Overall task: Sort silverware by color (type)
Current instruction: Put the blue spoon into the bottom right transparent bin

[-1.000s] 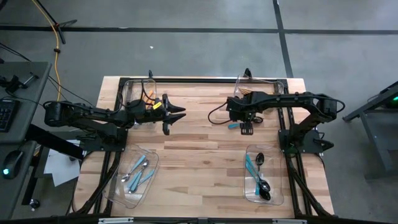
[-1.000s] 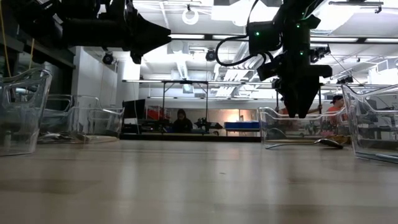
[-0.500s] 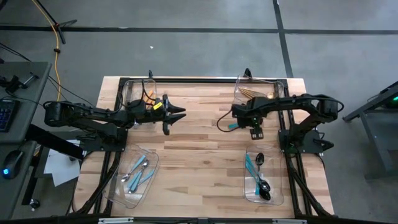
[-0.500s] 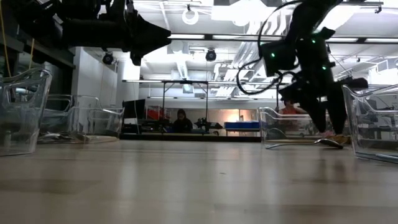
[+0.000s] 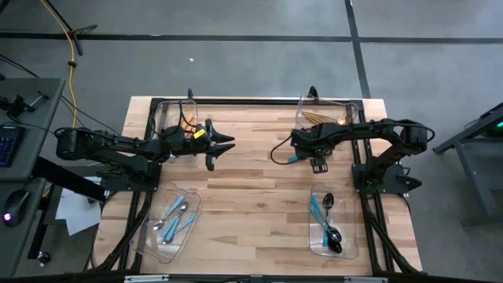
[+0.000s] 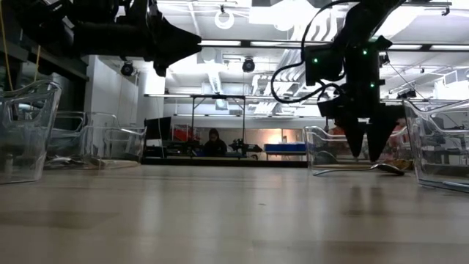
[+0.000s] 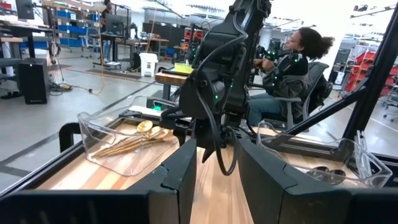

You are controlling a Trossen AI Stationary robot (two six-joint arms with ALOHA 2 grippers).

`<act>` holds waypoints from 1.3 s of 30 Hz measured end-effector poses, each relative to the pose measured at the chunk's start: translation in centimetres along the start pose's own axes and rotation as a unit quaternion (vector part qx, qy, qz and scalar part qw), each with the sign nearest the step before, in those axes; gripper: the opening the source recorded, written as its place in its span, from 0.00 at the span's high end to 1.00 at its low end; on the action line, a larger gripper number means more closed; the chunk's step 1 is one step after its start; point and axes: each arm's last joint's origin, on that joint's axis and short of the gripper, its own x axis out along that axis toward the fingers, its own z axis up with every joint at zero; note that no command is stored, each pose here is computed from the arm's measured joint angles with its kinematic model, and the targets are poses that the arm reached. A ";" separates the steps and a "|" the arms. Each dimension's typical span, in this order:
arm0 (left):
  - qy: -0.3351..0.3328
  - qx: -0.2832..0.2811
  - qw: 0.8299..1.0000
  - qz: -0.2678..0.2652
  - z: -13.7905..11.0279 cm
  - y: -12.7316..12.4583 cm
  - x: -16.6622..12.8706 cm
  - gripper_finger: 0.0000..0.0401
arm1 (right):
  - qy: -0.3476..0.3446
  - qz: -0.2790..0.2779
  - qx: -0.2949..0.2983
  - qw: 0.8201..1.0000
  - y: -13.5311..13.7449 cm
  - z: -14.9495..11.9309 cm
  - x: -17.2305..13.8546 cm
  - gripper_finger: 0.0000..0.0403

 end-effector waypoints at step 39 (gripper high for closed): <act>0.005 -0.009 1.000 0.001 -0.1 0.0 0.0 0.74 | -0.040 0.017 0.027 0.999 -1.7 -0.3 0.7 0.60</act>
